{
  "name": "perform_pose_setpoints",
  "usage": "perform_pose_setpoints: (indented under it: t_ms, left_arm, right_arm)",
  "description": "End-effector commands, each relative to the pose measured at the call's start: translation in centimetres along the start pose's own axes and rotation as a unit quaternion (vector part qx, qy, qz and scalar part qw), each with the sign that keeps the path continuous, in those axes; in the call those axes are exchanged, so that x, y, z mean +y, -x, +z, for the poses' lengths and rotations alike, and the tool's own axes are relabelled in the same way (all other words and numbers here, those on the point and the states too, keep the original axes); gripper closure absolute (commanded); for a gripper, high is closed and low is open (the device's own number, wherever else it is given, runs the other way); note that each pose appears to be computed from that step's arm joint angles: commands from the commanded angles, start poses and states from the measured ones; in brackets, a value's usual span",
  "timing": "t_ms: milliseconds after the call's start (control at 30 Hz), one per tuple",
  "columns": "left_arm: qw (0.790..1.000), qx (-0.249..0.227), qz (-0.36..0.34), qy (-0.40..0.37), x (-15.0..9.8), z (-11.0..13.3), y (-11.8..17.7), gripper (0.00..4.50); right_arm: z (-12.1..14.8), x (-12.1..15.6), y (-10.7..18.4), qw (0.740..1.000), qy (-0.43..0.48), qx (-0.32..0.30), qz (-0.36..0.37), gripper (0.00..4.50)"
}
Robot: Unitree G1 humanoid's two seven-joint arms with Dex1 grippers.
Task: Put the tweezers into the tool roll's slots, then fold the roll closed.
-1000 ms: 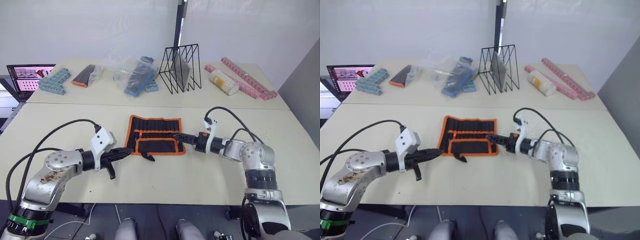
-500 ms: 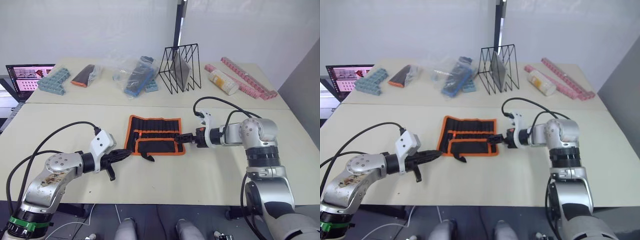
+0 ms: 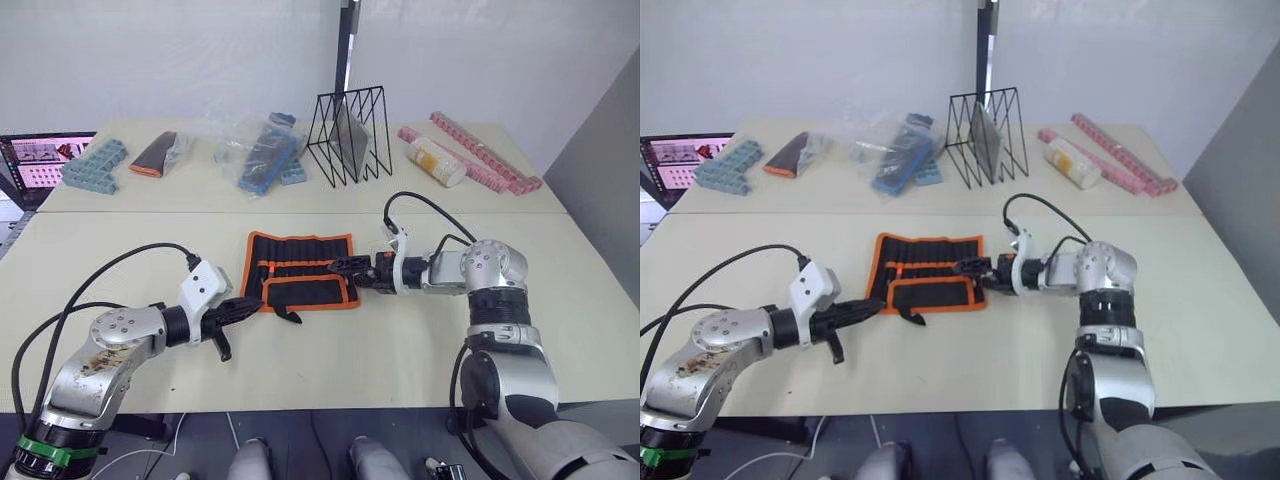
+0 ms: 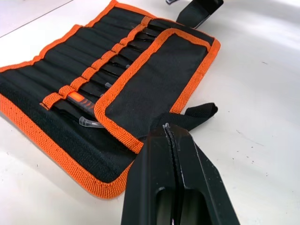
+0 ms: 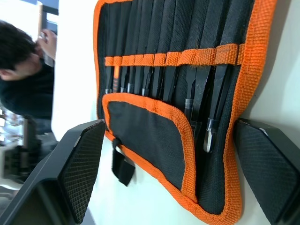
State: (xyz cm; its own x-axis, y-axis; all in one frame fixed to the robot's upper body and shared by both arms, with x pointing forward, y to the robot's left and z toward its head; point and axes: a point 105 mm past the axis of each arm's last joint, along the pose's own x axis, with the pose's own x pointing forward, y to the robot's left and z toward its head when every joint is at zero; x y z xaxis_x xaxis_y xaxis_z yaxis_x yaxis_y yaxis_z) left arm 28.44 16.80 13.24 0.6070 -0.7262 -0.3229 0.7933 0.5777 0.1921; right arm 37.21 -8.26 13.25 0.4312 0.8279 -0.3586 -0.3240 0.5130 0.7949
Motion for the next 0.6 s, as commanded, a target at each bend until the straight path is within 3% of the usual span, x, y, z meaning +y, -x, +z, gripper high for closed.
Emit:
perform_pose_setpoints:
  t_ms: [33, 400, 600]
  left_arm:
    - [1.0, -0.02, 0.006, -0.014, 0.0, 1.1, 0.4, 4.5]
    - [1.0, -0.016, 0.007, -0.016, 0.1, 1.0, 0.4, 4.5]
    - [1.0, -0.015, 0.005, -0.016, 0.0, 0.9, 0.4, 4.5]
  right_arm:
    - [0.8, 1.8, 0.0, 0.999, -0.014, -0.013, 0.051, 0.07]
    - [0.6, 1.4, 0.5, 0.998, -0.016, -0.013, 0.052, 0.07]
    - [0.9, 0.3, 1.7, 0.999, -0.009, -0.019, 0.033, 1.92]
